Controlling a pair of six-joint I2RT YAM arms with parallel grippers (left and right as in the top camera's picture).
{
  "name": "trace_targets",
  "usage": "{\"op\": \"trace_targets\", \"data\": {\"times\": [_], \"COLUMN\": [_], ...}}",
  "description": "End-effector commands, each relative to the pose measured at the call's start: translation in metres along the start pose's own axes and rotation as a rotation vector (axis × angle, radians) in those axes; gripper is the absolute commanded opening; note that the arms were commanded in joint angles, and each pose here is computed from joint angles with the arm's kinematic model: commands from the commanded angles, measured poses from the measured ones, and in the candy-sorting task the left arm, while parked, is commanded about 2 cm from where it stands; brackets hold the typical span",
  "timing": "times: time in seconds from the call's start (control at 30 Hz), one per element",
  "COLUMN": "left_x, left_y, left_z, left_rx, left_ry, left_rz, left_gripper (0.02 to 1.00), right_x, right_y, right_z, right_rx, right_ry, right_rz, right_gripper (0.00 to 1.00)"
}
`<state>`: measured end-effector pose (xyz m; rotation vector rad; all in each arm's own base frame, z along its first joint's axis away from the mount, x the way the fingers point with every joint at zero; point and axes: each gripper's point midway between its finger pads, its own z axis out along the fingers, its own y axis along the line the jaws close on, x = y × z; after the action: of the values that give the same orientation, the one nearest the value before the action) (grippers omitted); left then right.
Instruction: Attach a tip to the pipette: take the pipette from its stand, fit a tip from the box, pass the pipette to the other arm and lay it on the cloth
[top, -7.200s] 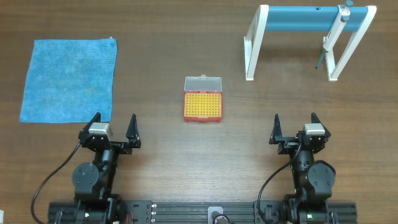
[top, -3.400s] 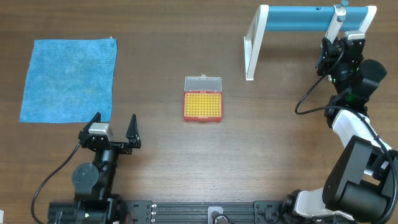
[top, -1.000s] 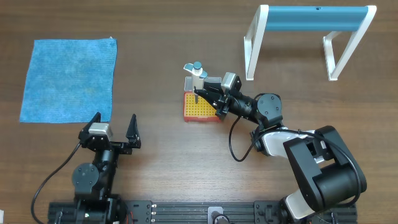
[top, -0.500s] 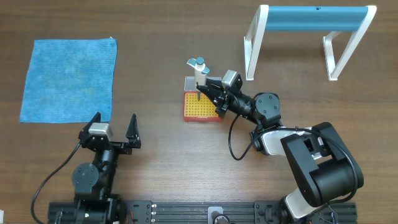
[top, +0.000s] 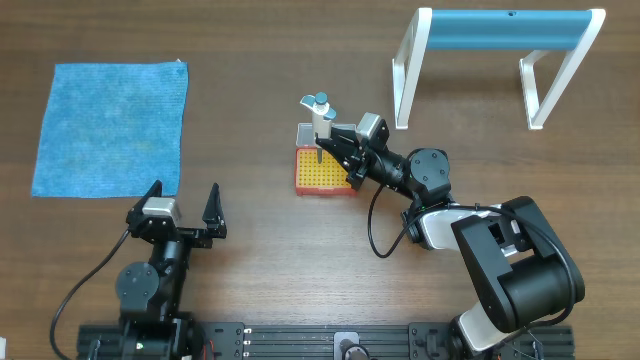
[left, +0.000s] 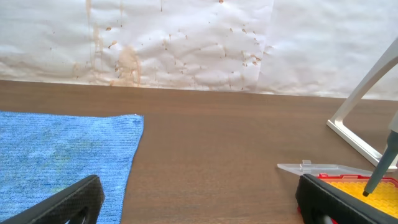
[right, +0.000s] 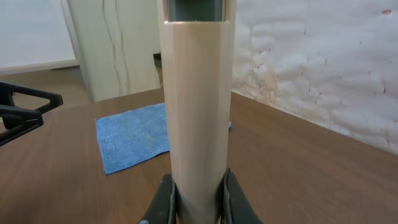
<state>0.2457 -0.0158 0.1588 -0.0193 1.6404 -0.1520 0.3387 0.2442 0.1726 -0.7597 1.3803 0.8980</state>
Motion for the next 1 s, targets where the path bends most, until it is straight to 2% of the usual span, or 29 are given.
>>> {"op": "trace_targets", "data": {"times": [0.03,1.0], "left_x": [0.002,0.002], "left_y": [-0.003,-0.003], "left_z": [0.000,0.000], "left_rx": [0.017,0.017], "left_ry": [0.006,0.006], "left_rz": [0.009,0.009], "left_gripper": [1.000,0.998], "right_x": [0.007,0.028], "right_y": [0.004,0.007], "right_z": [0.000,-0.001], "right_rx": [-0.021,-0.026], "right_ry": [0.021,0.075], "right_rz": [0.006,-0.007], "right_gripper": [0.075,0.080]}}
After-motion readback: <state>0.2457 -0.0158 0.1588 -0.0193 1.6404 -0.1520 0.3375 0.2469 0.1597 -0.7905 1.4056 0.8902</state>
